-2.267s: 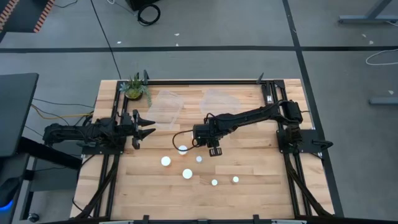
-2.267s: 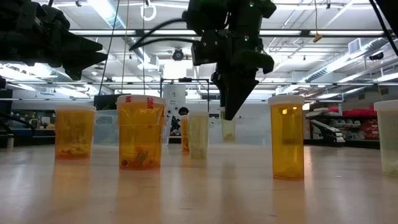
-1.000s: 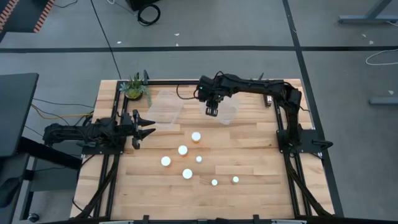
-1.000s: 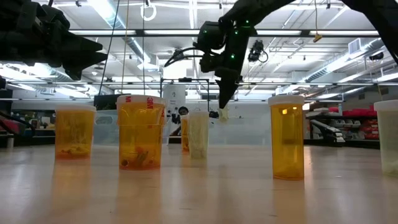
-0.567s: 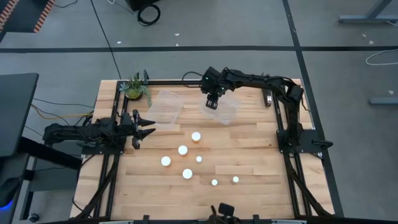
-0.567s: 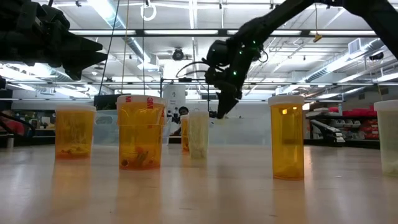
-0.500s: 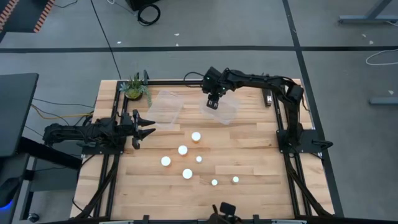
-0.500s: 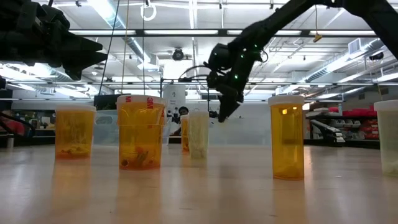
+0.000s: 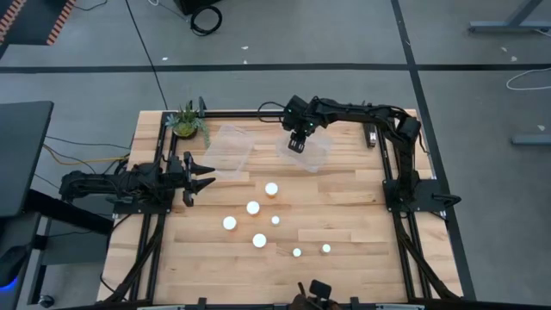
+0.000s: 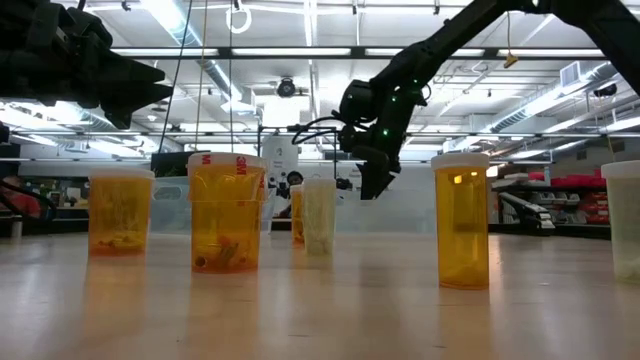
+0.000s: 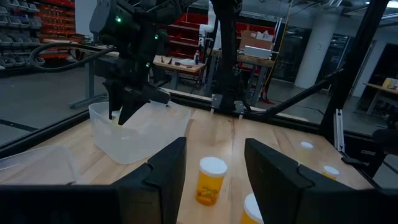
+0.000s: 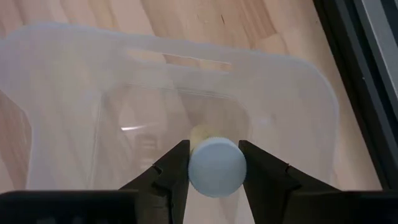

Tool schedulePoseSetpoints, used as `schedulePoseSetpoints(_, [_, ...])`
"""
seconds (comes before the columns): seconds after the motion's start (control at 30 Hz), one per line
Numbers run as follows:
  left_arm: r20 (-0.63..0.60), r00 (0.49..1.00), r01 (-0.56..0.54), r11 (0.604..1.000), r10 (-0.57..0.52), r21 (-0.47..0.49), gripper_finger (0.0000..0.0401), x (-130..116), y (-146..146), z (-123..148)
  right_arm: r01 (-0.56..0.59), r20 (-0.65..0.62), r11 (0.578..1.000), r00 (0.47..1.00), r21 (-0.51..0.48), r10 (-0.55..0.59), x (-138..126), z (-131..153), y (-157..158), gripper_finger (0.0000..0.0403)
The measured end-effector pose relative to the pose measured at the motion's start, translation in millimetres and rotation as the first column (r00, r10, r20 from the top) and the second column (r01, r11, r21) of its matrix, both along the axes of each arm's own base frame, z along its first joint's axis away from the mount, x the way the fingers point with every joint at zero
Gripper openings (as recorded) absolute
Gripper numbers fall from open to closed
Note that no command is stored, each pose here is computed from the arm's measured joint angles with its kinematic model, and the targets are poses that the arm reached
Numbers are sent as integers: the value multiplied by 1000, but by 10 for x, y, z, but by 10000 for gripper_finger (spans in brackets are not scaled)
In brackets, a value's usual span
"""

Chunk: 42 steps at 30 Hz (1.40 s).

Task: Pick and place medicine bottles into bin by pill shape (circle, oval)
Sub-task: Put the small yellow pill bottle into the right transparent bin

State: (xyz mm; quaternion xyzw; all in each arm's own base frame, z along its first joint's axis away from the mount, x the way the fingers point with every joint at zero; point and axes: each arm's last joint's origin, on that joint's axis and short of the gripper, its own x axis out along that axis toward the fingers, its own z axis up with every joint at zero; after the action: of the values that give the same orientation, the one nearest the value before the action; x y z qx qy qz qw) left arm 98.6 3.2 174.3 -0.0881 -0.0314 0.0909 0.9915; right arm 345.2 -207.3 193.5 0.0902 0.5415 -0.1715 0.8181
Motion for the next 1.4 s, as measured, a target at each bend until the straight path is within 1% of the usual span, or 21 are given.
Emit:
schedulePoseSetpoints(0.33, [0, 1000, 0, 1000, 0, 0, 172, 0, 0, 1, 26, -29, 999, 999, -26, -27, -11, 1, -1, 170])
schedulePoseSetpoints(0.57, [0, 1000, 0, 1000, 0, 0, 172, 0, 0, 0, 43, -90, 999, 995, -11, -44, -25, 152, 5, 182])
schedulePoseSetpoints(0.7, [0, 1000, 0, 1000, 0, 0, 172, 0, 0, 0, 31, -115, 999, 993, 5, -31, 5, 242, 75, 183])
schedulePoseSetpoints(0.87, [0, 1000, 0, 1000, 0, 0, 172, 0, 0, -1, -15, -90, 1000, 996, -3, 15, 149, 342, 269, 183])
schedulePoseSetpoints(1.1, [0, 1000, 0, 1000, 0, 0, 172, 0, 0, -1, -131, -57, 991, 990, -6, 131, 370, 428, 693, 180])
schedulePoseSetpoints(1.27, [0, 1000, 0, 1000, 0, 0, 172, 0, 0, -1, -220, -30, 975, 975, 24, 221, 476, 453, 992, 180])
schedulePoseSetpoints(1.4, [0, 1000, 0, 1000, 0, 0, 172, 0, 0, 1, -303, -6, 951, 953, 55, 304, 547, 456, 1268, 180])
